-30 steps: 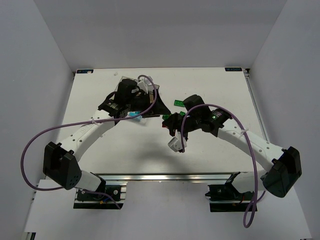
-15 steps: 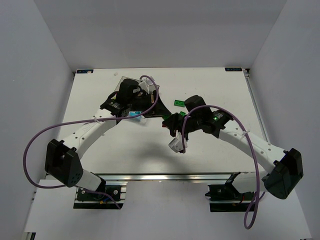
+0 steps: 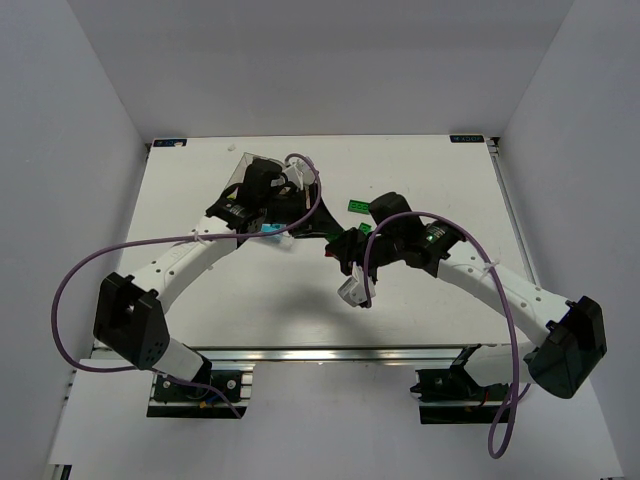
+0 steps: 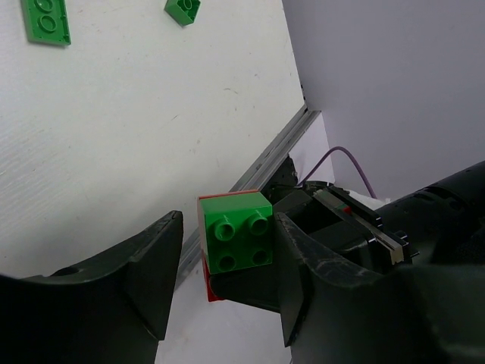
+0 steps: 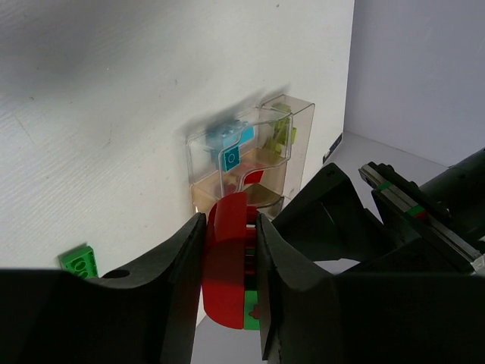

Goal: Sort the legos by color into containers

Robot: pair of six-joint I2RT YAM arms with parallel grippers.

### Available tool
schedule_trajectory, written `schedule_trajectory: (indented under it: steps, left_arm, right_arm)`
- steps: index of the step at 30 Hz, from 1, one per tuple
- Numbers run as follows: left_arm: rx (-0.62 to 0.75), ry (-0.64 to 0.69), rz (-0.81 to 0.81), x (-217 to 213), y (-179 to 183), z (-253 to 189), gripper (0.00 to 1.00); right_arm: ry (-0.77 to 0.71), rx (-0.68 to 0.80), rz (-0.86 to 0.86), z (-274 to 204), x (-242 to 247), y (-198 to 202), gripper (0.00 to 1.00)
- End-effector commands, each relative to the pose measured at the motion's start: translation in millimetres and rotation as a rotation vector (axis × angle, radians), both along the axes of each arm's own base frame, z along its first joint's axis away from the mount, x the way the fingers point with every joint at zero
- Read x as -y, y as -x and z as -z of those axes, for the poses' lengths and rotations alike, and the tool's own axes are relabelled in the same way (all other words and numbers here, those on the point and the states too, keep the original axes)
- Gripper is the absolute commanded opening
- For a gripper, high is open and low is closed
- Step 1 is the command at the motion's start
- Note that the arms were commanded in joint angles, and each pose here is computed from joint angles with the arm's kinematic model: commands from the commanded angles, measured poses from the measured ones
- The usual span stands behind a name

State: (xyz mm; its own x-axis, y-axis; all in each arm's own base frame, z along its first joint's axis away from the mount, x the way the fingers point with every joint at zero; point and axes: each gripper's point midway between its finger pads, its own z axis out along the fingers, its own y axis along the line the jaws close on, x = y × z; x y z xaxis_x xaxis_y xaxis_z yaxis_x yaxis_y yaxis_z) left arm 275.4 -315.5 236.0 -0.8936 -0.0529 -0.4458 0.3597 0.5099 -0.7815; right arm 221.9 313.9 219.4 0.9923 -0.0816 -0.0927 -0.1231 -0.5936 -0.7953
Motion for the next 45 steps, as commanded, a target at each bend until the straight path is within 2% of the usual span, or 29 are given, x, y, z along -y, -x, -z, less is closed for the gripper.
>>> schedule_trajectory:
  steps: [1,2,5,12,19,26,45]
  left_arm:
    - [0.02,0.0,0.017,1.4,1.1,-7.5,0.59]
    - [0.023,-0.001,0.015,1.1,0.8,-8.2,0.59]
    - [0.029,-0.007,0.005,0.5,-1.3,-8.4,0.45]
    - [0.023,-0.018,0.017,3.3,0.5,-6.8,0.34]
    - [0.079,-0.077,-0.022,-5.2,-8.0,-18.2,0.01]
    - [0.13,-0.105,-0.047,-17.4,-15.6,-33.3,0.0]
    - [0.145,-0.098,-0.07,-22.4,-17.1,-45.8,0.0]
  right_arm:
    - [-0.048,0.15,-0.099,-19.7,-11.3,-1.8,0.0]
    - [-0.048,0.151,-0.102,-19.9,-11.9,-1.5,0.0]
    - [-0.044,0.147,-0.099,-18.5,-10.8,-1.3,0.0]
    - [-0.045,0.14,-0.09,-18.2,-10.9,-2.4,0.0]
    - [0.002,0.102,-0.079,-6.4,-3.2,1.6,0.0]
    - [0.036,0.086,-0.084,9.2,3.8,6.0,0.0]
    - [0.087,0.031,-0.057,26.3,14.0,8.2,0.0]
